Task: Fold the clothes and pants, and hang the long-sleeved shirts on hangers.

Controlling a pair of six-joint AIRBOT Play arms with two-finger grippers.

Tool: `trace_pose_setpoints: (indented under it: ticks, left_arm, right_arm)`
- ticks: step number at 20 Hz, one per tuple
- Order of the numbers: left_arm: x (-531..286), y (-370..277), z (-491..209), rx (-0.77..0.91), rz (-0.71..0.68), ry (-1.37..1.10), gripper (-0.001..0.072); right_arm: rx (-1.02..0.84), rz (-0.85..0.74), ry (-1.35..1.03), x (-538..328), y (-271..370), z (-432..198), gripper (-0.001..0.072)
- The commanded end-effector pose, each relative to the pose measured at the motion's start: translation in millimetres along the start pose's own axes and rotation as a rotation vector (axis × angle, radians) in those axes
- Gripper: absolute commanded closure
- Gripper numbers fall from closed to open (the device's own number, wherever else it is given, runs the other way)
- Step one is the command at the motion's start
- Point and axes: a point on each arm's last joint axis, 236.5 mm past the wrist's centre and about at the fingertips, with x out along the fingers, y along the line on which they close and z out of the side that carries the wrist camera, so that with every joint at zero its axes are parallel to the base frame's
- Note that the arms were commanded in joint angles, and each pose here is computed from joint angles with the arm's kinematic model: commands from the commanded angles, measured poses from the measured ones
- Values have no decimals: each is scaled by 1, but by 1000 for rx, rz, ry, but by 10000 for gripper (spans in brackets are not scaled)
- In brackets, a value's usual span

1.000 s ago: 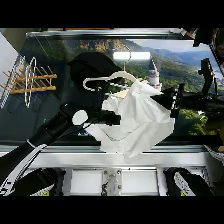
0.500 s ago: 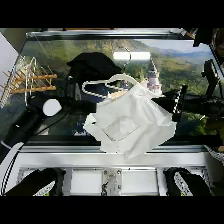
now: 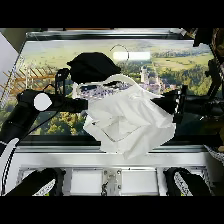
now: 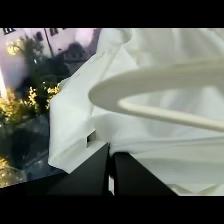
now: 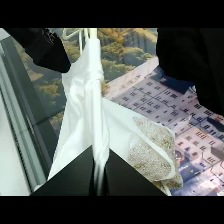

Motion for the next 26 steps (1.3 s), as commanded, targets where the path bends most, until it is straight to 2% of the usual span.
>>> trace_pose_setpoints:
  ticks: [1,8,13,17,21,26]
  left_arm:
    - [2,10,9,-23,10,-22,693]
    - [-16,21,36,-8,22,-92,693]
    - [-19,21,34,14,25,-81,693]
    - [-19,21,33,23,28,-77,693]
    - [-33,9,38,32,-13,-120,693]
    - [-106,-24,72,140,-54,-288,695]
  right_arm:
    - [6,45,-11,0,11,3,704]
    - [25,52,65,-1,13,-15,704]
    - [31,-9,214,-5,-1,-52,704]
    - [78,5,239,-1,-1,-74,704]
    - [112,9,102,13,-7,-73,704]
    - [143,10,-28,36,-9,-71,704]
